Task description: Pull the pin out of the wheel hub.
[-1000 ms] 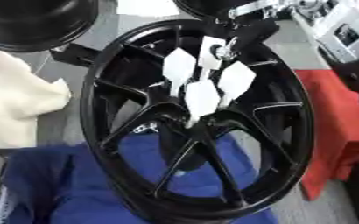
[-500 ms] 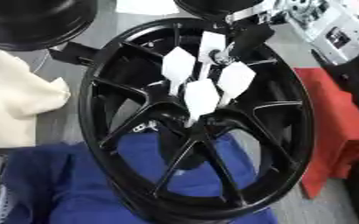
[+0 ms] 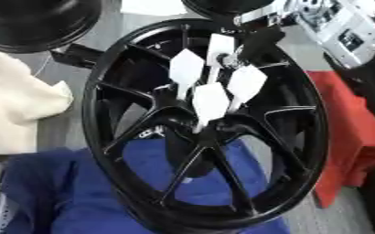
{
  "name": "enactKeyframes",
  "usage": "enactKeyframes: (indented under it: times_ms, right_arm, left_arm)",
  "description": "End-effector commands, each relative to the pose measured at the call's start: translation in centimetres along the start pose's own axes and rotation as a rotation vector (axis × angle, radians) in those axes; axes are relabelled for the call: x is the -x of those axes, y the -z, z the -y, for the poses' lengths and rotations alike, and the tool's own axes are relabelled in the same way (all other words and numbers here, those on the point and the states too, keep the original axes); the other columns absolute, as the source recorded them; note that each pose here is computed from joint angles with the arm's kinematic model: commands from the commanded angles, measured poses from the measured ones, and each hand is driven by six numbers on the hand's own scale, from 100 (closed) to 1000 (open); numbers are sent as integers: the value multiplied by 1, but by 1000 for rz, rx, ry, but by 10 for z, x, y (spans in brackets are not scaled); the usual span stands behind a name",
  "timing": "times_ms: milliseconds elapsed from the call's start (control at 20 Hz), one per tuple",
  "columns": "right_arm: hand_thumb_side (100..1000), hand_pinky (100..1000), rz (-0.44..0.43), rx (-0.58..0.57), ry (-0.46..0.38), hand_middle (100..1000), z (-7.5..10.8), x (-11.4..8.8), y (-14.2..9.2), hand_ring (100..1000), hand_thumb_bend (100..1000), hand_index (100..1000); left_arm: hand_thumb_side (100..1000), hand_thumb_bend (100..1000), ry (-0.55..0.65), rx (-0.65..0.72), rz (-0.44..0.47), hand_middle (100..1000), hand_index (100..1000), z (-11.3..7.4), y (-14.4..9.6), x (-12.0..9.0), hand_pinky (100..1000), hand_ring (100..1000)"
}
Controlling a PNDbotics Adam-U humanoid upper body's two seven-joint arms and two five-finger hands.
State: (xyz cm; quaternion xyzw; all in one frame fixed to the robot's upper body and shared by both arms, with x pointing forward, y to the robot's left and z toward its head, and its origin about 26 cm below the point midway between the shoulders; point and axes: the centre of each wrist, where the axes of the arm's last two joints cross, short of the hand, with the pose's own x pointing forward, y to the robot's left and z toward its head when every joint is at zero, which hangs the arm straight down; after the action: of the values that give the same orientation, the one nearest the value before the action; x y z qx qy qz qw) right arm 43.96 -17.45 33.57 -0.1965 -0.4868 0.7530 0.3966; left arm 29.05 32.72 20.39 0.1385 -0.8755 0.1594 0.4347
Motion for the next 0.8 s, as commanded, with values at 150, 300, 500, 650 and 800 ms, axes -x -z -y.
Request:
enactKeyframes:
  times_ms: [150,300,500,650,800]
  right_arm:
    - [546,817,20,62,-12,511,18,-6,-16,777,100,682]
    - [510,782,30,72,-2,449,20,-8,-18,719,100,609]
    - [447,754,39,78,20,402,23,-9,-18,662,100,558]
    - [366,728,45,83,23,360,24,-11,-19,612,100,514]
    - [333,707,61,113,34,326,29,-14,-26,580,100,480]
  left_arm:
    - [749,113,-10,8,31,647,758,0,3,-9,746,772]
    - [747,113,-12,6,33,647,756,0,3,-9,746,773]
    - [746,113,-14,5,34,648,755,0,3,-9,747,773]
    - [747,113,-13,5,33,648,755,0,3,-9,747,774]
    - [748,114,-11,4,31,650,753,0,3,-8,748,776]
